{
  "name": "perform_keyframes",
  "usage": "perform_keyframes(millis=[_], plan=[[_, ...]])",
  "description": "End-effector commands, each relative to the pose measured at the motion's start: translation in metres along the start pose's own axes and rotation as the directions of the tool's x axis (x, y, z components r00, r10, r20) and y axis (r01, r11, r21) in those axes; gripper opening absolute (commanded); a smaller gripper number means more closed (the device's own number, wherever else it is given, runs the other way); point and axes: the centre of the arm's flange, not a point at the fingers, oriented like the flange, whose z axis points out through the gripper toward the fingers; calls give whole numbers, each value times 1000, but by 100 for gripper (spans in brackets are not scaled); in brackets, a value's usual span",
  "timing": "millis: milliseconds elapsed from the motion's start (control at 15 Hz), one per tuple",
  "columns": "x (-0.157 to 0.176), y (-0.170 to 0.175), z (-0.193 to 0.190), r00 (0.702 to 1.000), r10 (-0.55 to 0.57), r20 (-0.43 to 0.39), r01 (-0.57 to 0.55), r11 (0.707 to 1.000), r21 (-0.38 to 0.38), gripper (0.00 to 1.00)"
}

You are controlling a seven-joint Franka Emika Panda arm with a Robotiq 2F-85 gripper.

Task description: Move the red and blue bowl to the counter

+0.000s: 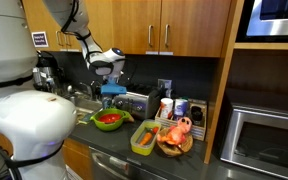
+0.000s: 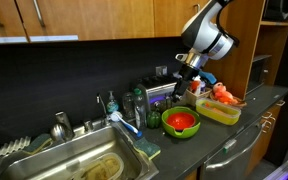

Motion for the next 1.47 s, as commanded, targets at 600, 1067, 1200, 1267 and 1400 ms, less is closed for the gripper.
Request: perform_keyframes(millis=[600, 1067, 1200, 1267, 1400], plan=[[-49, -10, 12, 938, 340, -73, -346, 931, -114, 100], [-58, -9, 23, 874, 485, 9, -479, 866, -144, 100], [-58, -9, 25, 859, 509, 43, -497, 852, -164, 100], [-57, -9, 26, 851, 522, 62, -505, 845, -178, 100], [-57, -9, 28, 835, 542, 100, -515, 832, -208, 100]])
